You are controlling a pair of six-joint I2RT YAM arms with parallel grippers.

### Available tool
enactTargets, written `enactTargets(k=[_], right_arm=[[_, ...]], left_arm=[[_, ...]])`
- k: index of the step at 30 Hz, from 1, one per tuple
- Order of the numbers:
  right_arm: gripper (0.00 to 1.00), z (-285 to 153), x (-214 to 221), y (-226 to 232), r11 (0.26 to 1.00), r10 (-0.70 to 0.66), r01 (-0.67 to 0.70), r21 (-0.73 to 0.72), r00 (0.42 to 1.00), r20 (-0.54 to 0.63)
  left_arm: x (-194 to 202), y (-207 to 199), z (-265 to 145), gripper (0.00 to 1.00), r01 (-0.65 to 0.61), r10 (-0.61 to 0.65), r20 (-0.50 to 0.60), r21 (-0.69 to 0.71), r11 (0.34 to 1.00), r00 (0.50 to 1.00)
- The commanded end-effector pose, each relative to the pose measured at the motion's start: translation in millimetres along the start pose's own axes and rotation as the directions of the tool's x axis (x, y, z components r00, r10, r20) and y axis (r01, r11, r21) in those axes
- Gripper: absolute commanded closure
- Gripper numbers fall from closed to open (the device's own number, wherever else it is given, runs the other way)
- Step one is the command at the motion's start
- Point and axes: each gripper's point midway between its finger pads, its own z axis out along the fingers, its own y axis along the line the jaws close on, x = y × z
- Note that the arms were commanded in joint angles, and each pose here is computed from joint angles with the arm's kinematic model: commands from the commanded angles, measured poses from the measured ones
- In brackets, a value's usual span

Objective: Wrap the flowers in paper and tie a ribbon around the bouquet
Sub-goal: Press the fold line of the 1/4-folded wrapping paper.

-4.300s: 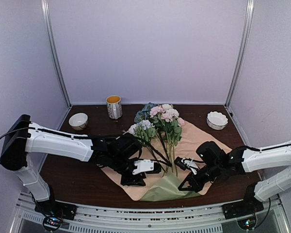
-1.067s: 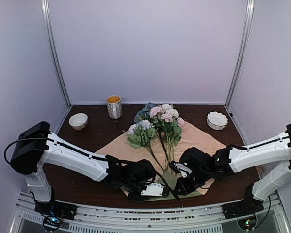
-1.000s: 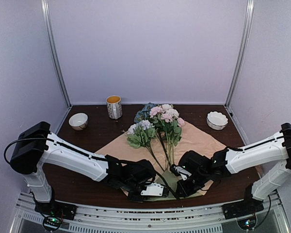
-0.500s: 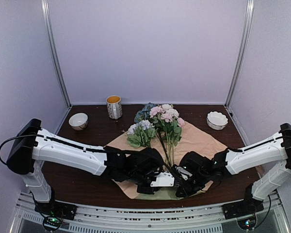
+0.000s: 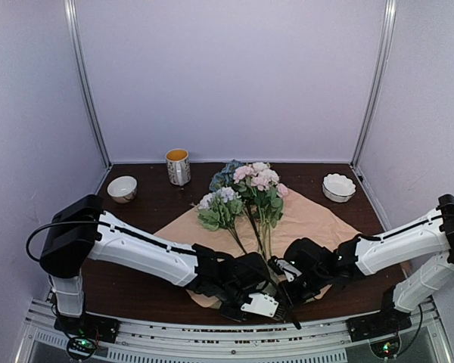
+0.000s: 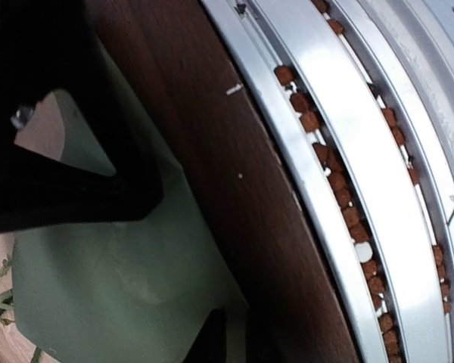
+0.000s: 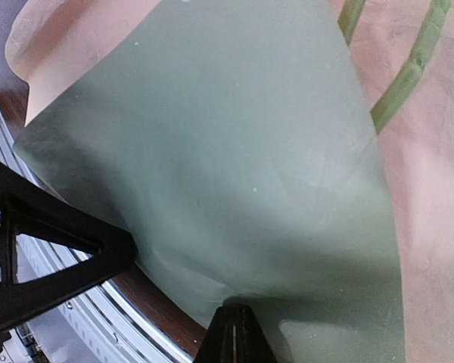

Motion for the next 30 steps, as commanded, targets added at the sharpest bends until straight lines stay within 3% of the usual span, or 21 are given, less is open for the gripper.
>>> enactTargets(k=[1, 10, 18, 23, 27, 30], right_arm=[[0.95, 8, 27, -35, 0.992, 0.042, -0.033, 0.121, 0.996, -0.074], [0.95, 7, 32, -41, 0.989, 0.023, -0.009, 0.147, 0.995, -0.098], [0.95, 2, 32, -45, 0.986, 0.013, 0.002, 0.169, 0.996, -0.089], [0.95, 0, 29, -43, 0.987, 0.006, 0.006, 0.163, 0.997, -0.078], [0.95, 2, 28, -42, 0.986, 0.000, 0.014, 0.166, 0.997, -0.084], [0.95, 3, 27, -40, 0.987, -0.003, 0.017, 0.163, 0.996, -0.085]], left_arm=[[49, -33, -4, 0.87, 0.079, -0.069, -0.142, 0.063, 0.995, 0.987], [95, -45, -27, 0.87, 0.280, -0.272, -0.194, 0.013, 0.960, 0.942], [91, -52, -40, 0.88, 0.343, -0.333, -0.167, 0.034, 0.939, 0.928], [97, -56, -54, 0.88, 0.354, -0.339, -0.212, 0.037, 0.935, 0.917], [95, -57, -77, 0.88, 0.386, -0.376, -0.182, 0.021, 0.922, 0.909], [89, -39, -100, 0.87, 0.504, -0.506, -0.088, -0.047, 0.862, 0.858]])
